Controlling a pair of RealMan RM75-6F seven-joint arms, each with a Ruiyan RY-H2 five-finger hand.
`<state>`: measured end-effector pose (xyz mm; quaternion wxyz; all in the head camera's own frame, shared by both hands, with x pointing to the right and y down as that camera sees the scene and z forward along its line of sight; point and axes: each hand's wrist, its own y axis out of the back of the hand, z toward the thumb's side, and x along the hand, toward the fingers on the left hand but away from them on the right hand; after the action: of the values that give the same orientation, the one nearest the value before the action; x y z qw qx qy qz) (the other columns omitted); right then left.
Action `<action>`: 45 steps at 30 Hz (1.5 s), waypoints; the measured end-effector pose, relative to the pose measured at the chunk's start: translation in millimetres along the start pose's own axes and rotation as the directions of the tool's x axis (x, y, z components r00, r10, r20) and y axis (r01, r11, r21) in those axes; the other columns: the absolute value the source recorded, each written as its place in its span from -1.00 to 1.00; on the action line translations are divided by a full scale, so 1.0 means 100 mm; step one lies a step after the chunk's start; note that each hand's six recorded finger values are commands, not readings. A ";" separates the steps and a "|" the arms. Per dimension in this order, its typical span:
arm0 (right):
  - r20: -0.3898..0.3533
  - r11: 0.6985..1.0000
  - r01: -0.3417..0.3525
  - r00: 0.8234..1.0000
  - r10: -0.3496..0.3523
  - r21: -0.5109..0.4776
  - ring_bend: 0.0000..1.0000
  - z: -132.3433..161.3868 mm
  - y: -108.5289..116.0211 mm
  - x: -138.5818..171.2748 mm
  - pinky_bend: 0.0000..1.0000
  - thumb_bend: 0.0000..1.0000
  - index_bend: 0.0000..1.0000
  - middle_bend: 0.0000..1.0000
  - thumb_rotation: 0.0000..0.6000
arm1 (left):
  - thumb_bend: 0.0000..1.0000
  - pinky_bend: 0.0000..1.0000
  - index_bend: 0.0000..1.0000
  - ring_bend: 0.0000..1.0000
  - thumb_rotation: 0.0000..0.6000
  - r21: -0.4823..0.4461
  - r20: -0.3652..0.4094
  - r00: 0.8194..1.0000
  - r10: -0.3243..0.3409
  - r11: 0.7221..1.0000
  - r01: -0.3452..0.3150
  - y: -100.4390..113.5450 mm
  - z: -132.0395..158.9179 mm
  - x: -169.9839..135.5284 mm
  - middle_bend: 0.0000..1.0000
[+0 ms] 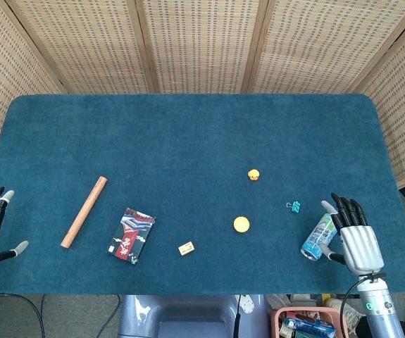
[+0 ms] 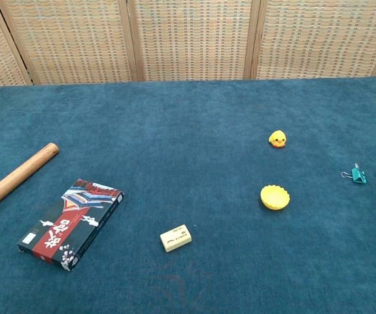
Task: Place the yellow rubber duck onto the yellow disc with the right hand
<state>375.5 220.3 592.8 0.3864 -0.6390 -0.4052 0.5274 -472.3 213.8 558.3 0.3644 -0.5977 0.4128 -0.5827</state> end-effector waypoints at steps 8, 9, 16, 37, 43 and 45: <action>0.001 1.000 0.013 1.000 -0.013 -0.008 -1.00 -0.02 0.04 0.01 -1.00 -0.65 -1.00 -1.00 1.00 | -0.77 -1.00 -1.00 -1.00 1.00 -0.002 0.001 1.000 0.008 1.000 -0.008 0.02 0.00 -0.01 -1.00; 0.000 1.000 0.015 1.000 -0.015 -0.009 -1.00 -0.02 0.04 0.02 -1.00 -0.65 -1.00 -1.00 1.00 | -0.77 -1.00 -1.00 -1.00 1.00 -0.003 0.001 1.000 0.011 1.000 -0.011 0.03 0.00 -0.01 -1.00; -0.005 1.000 0.019 1.000 -0.019 -0.014 -1.00 -0.01 0.06 0.02 -1.00 -0.65 -1.00 -1.00 1.00 | -0.77 -1.00 -1.00 -1.00 1.00 -0.005 0.001 1.000 0.012 1.000 -0.012 0.03 0.00 0.00 -1.00; -0.044 0.999 0.041 0.998 -0.042 -0.028 -1.00 0.08 0.08 -0.07 -1.00 -0.65 -0.99 -1.00 1.00 | -0.77 -1.00 -1.00 -1.00 1.00 -0.011 -0.001 1.000 0.021 1.000 -0.021 0.04 -0.01 -0.01 -1.00; -0.088 0.997 0.061 0.994 -0.064 -0.039 -1.00 0.23 0.19 -0.39 -0.96 -0.65 -0.74 -1.00 1.00 | -0.77 -1.00 -1.00 -1.00 1.00 -0.010 -0.004 1.000 0.027 1.000 -0.027 0.04 -0.03 0.02 -1.00; -0.106 0.997 0.070 0.992 -0.074 -0.042 -1.00 0.31 0.24 -0.57 -0.90 -0.65 -0.64 -0.98 1.00 | -0.77 -1.00 -1.00 -1.00 1.00 -0.007 -0.005 1.000 0.028 1.000 -0.028 0.03 -0.04 0.02 -1.00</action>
<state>341.2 160.6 586.6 0.4142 -0.6587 -0.4166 0.4701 -476.1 210.5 556.3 0.3693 -0.5917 0.4242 -0.5776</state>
